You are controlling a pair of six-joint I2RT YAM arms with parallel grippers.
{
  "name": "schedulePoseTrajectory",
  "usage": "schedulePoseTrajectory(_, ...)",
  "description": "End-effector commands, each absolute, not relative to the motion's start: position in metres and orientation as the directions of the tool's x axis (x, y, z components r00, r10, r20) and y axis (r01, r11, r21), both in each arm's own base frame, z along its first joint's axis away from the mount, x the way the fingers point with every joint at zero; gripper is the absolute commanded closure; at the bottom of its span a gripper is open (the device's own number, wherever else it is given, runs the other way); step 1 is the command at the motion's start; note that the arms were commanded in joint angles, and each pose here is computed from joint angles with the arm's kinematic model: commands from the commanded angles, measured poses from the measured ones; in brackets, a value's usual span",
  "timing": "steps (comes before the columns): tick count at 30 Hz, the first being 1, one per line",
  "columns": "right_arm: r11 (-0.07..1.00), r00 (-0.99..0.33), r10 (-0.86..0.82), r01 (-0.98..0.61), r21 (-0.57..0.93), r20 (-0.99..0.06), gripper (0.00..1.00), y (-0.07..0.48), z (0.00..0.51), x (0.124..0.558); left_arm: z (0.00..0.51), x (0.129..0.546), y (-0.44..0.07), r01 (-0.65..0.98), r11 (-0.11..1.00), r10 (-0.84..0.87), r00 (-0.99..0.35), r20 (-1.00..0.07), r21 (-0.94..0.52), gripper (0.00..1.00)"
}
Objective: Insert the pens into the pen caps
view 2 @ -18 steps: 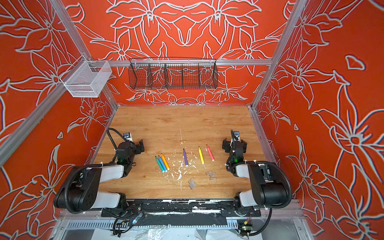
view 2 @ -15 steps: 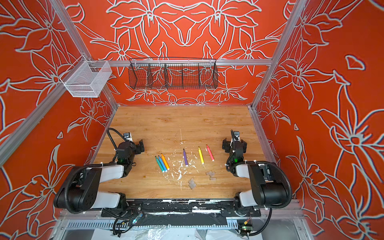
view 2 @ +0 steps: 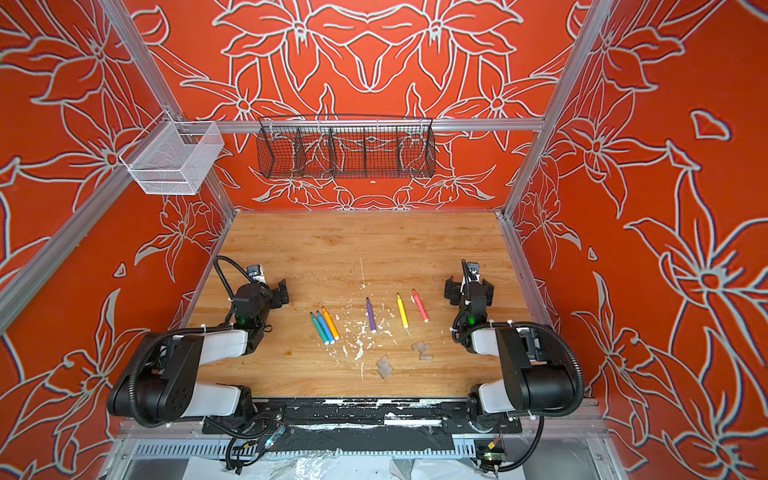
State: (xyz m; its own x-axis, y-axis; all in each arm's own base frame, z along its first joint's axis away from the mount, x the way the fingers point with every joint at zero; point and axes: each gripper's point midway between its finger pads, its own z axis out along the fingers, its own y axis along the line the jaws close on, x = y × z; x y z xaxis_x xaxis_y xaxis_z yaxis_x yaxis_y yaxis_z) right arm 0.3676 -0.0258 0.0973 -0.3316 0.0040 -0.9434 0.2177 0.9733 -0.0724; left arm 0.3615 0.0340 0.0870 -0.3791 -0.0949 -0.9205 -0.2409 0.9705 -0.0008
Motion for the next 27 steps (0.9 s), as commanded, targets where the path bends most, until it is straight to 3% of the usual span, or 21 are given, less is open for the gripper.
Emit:
schedulePoseTrajectory(1, 0.972, -0.321, 0.004, 0.222, -0.071, -0.947, 0.03, -0.027, 0.099, 0.367, 0.089, 0.362, 0.034, -0.236, 0.972, -0.093, -0.369, -0.925, -0.003, 0.03)
schedulePoseTrajectory(10, 0.981, -0.290, -0.009, 0.184, -0.065, -0.957, 0.03, -0.021, 0.109, 0.362, 0.090, 0.362, 0.034, -0.237, 0.972, -0.093, -0.366, -0.926, -0.004, 0.03)
schedulePoseTrajectory(16, 0.963, -0.228, 0.022, 0.267, -0.041, -0.973, 0.03, -0.035, 0.152, 0.343, 0.145, 0.351, 0.037, -0.362, 0.930, -0.071, -0.357, -0.931, 0.067, 0.03)
schedulePoseTrajectory(21, 0.867, 0.034, 0.358, 0.358, 0.346, -0.933, 0.03, -0.051, 0.190, 0.307, 0.200, 0.344, 0.014, -0.365, 0.907, -0.347, -0.372, -0.861, -0.208, 0.03)
schedulePoseTrajectory(24, 0.899, -0.122, 0.405, 0.236, 0.370, -0.906, 0.03, -0.021, 0.229, 0.301, 0.220, 0.346, -0.042, -0.100, 0.937, -0.339, -0.497, -0.799, -0.335, 0.03)
schedulePoseTrajectory(27, 0.949, -0.276, 0.299, -0.014, 0.315, -0.914, 0.03, 0.024, 0.265, 0.292, 0.217, 0.339, -0.047, -0.146, 0.874, -0.472, -0.485, -0.736, -0.464, 0.03)
